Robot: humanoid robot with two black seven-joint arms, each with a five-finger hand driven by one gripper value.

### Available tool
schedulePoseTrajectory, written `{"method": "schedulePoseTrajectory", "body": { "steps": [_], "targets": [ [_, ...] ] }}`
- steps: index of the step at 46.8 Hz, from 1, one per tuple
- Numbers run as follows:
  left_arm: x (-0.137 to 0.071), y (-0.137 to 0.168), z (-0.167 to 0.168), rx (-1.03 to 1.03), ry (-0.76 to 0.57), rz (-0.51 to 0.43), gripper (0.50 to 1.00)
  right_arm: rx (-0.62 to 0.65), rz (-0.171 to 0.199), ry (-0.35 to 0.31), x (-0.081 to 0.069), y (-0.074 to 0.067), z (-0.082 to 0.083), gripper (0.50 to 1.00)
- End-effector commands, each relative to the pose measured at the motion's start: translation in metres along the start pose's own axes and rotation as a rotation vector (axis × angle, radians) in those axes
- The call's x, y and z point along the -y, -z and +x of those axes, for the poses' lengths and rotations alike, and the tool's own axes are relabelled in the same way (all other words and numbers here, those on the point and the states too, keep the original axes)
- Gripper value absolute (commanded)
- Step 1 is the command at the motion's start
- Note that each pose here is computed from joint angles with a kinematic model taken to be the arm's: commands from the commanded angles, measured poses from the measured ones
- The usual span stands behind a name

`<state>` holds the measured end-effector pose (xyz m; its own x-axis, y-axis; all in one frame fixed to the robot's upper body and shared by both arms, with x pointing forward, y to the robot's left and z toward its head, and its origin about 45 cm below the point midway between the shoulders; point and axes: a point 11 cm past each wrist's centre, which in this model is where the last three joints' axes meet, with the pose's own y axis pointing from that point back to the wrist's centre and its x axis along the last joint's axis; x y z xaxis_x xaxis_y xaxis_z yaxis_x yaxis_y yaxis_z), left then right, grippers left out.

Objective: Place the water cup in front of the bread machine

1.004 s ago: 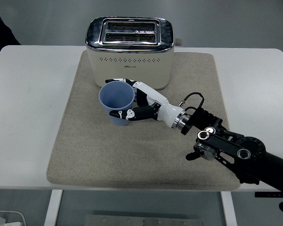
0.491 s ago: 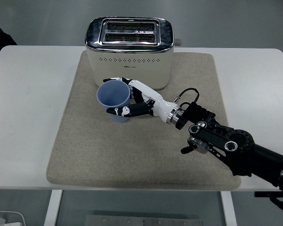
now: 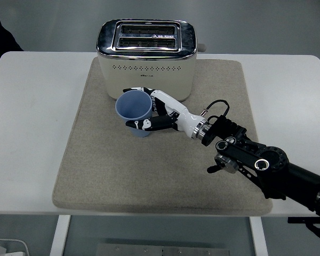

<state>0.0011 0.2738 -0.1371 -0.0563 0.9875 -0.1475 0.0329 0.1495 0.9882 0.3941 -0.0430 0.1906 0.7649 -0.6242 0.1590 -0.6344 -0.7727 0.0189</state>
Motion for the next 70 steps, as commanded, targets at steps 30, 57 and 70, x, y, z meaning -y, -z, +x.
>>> {"method": "schedulePoseTrajectory", "body": {
  "steps": [30, 57, 70],
  "targets": [
    [0.0000, 0.0000, 0.0005, 0.000, -0.002, 0.000, 1.000, 0.028, -0.013, -0.015, -0.0056, -0.0095, -0.0022, 0.928],
    [0.0000, 0.0000, 0.0005, -0.001, -0.001, 0.000, 1.000, 0.057, -0.013, 0.006, -0.0040, -0.0074, -0.0038, 0.928],
    [-0.0001, 0.0000, 0.0010, 0.000, -0.003, 0.000, 1.000, 0.059, -0.016, 0.011, -0.0040, -0.0077, -0.0043, 0.928]
  ]
}}
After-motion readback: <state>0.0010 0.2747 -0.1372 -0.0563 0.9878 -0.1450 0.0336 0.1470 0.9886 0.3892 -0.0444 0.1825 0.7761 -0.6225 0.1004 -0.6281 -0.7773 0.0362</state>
